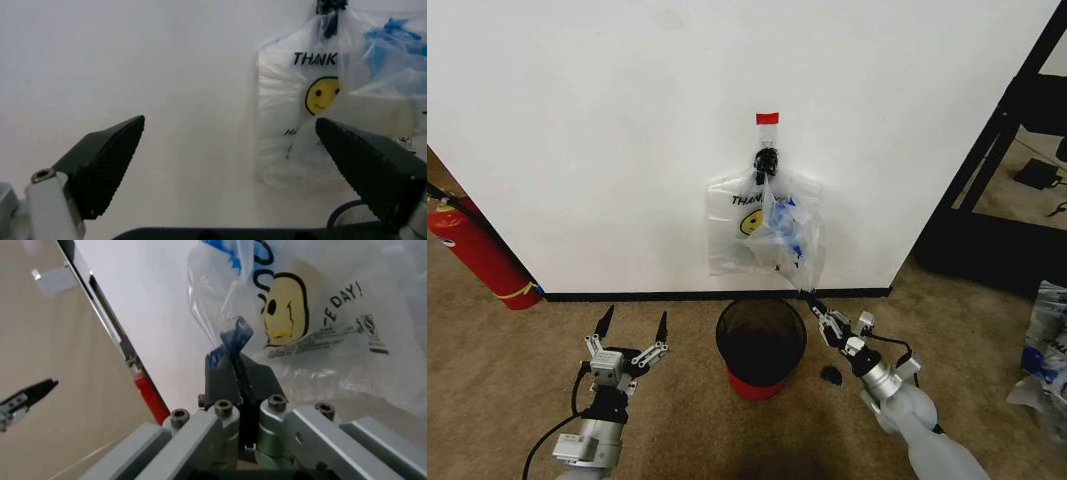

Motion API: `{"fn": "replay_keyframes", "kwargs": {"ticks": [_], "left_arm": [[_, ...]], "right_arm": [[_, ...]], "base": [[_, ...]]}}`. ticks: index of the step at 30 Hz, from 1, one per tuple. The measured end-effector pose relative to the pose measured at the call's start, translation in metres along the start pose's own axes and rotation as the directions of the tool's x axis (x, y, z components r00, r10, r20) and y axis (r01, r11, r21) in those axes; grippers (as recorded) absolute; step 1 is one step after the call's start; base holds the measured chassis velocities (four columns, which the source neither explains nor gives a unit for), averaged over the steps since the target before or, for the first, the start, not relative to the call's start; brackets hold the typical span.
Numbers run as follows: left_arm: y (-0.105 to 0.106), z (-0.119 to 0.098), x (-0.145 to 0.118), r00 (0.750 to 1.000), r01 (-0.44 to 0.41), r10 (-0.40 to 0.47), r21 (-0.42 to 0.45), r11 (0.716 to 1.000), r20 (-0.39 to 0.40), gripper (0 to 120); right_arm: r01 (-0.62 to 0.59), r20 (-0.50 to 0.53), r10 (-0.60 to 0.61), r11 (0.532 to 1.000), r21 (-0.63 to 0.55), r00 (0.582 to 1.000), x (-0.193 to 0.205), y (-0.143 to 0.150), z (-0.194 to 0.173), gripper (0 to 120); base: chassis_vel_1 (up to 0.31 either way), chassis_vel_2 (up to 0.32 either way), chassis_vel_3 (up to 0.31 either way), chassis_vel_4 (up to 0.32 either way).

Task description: Pick up the garbage bag from the wall and place it over the trash bin.

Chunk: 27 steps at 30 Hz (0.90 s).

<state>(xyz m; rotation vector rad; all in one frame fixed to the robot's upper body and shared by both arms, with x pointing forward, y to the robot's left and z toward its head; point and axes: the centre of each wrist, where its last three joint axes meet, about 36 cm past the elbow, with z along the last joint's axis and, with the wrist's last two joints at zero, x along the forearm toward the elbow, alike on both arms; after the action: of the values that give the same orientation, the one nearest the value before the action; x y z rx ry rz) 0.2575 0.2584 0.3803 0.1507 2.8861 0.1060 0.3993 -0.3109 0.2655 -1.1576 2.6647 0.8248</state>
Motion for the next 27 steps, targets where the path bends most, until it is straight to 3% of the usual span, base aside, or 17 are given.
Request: {"fn": "replay_keyframes", "kwargs": {"ticks": [27], "left_arm": [[-0.005,-0.006,0.003,1.000,0.000,0.000,0.004,1.000,0.008,100]], "right_arm": [[-0.031,-0.012,0.031,0.999,0.019,0.999,0.037,-0.004,0.010,0]], "base": [[0.000,0.000,0.000,0.000]]}}
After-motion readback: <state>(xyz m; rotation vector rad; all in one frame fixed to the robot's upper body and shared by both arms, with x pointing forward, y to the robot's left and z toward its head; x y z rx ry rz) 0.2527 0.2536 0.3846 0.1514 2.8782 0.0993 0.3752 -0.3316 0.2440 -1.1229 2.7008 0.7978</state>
